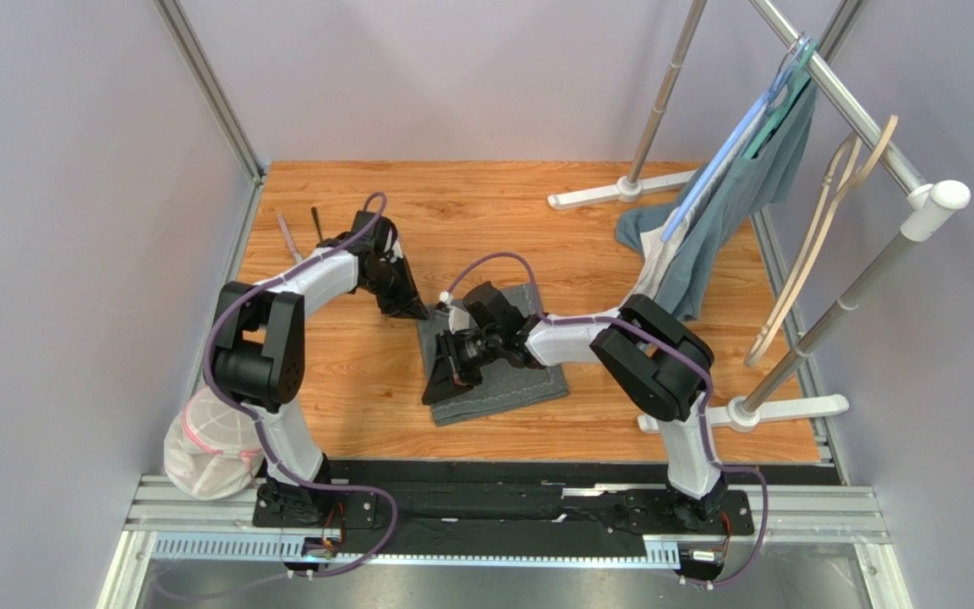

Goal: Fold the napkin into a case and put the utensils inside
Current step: Smooth out the square-folded napkin at the center of the board, then fold the top corner of the square-folded napkin at the center of the board.

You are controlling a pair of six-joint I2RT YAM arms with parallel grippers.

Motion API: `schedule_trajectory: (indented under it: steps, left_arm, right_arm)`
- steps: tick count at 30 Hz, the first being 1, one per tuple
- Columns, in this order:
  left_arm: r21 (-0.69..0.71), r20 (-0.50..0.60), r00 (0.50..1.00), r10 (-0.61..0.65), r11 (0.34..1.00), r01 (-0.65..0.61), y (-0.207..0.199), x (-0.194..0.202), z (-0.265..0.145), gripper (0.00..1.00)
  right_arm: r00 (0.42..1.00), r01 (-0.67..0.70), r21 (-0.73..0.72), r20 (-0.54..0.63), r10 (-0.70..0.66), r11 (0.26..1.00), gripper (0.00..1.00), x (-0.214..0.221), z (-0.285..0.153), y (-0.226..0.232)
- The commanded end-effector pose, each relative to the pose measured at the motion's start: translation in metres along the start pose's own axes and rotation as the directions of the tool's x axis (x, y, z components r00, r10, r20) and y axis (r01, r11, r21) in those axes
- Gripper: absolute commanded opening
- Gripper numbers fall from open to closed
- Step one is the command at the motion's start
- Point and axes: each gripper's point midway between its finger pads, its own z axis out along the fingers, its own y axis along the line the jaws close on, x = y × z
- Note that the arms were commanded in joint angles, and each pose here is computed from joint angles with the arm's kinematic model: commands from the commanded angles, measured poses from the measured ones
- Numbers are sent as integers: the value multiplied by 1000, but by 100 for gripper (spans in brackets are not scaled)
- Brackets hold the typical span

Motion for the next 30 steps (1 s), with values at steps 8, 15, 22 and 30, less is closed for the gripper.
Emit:
schedule_trajectory:
  steps: [8,15,22,30]
  left_arm:
    - [-84,59,997,50,995,-45,1,-24,-18,16]
    - [24,142,968,208,977,-214,-45,19,-70,26]
    - [85,57,950,306,947,-310,-57,106,-55,25]
    - [138,100,915,391,905,-402,-76,145,-74,32]
  right_arm:
    - [997,25,386,55,-50,922,26,5,-53,-31]
    - [930,-274,763,366,-42,586,62,6,-192,-110]
    - [871,-409,789,488,-63,459,55,-15,-249,-149]
    - [880,-407,797,474,-45,446,50,-21,-245,-158]
